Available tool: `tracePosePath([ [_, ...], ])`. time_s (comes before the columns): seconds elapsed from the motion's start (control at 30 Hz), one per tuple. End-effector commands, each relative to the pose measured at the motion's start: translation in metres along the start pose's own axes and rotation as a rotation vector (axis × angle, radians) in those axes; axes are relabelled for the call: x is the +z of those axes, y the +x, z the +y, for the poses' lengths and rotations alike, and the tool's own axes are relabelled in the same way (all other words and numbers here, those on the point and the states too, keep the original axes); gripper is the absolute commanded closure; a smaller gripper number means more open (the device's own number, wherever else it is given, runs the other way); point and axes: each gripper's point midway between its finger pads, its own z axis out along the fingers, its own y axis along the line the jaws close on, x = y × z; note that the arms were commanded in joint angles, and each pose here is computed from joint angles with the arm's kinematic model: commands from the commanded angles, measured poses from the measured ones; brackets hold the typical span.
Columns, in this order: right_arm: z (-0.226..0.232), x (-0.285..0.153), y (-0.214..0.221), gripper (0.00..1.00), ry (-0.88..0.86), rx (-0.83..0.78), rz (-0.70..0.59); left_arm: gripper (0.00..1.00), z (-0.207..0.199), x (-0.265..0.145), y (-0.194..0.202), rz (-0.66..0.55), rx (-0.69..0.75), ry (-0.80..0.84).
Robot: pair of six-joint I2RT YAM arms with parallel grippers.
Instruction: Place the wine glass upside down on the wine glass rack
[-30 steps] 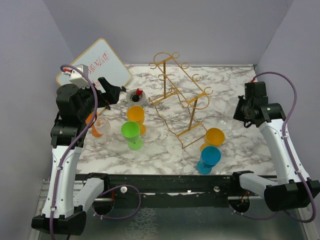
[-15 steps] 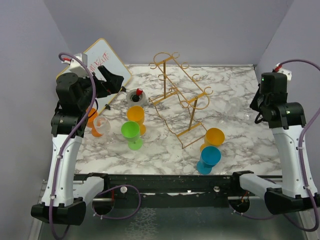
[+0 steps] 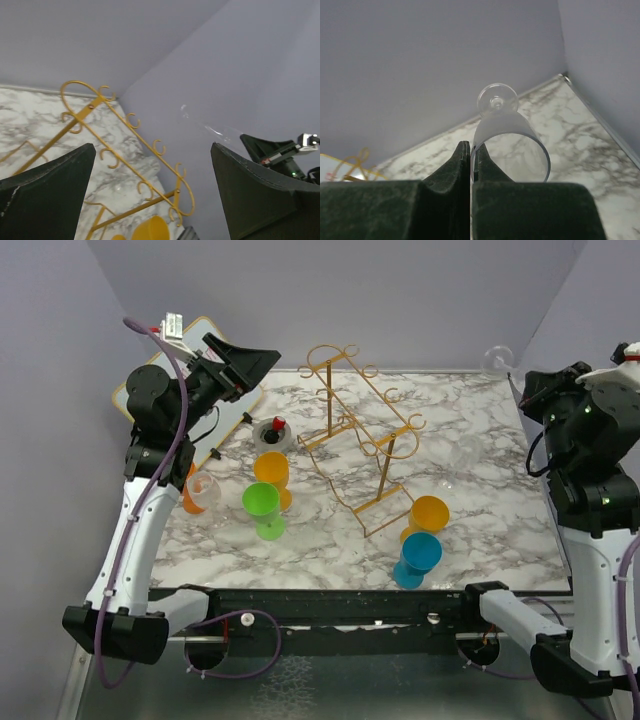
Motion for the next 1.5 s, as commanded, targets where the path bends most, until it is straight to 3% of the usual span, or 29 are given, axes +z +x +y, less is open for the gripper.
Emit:
tracePosePath([
  [0.0,0.057,-0.023,-0.055,1.0,-0.317,0.165,-0.21,0.01,-0.062,0.017,-0.007,-0.009,-0.126,0.21],
  [0.17,0.078,-0.051,-0.07,1.0,-0.513,0.289,-0.314,0.01,-0.085,0.043,0.006,-0.008,-0.261,0.266],
  [0.43,0.082,-0.086,-0.076,1.0,-0.659,0.446,-0.396,0.01,-0.118,0.093,0.033,0.029,-0.386,0.291],
  [0.73,0.1,-0.111,-0.068,1.0,-0.835,0.558,-0.323,0.01,-0.162,0.138,0.086,0.06,-0.41,0.343],
  [0.93,0.106,-0.107,-0.055,0.99,-0.873,0.604,-0.258,0.04,-0.188,0.158,0.099,0.03,-0.394,0.408],
  [1.03,0.109,-0.103,-0.047,0.99,-0.886,0.62,-0.22,0.1,-0.197,0.16,0.101,0.0,-0.391,0.43],
  [1.27,0.114,-0.105,-0.038,1.0,-0.926,0.652,-0.181,0.48,-0.203,0.165,0.087,-0.062,-0.384,0.44],
  [1.47,0.114,-0.102,-0.033,0.99,-0.925,0.665,-0.162,0.64,-0.2,0.17,0.098,-0.031,-0.42,0.433],
])
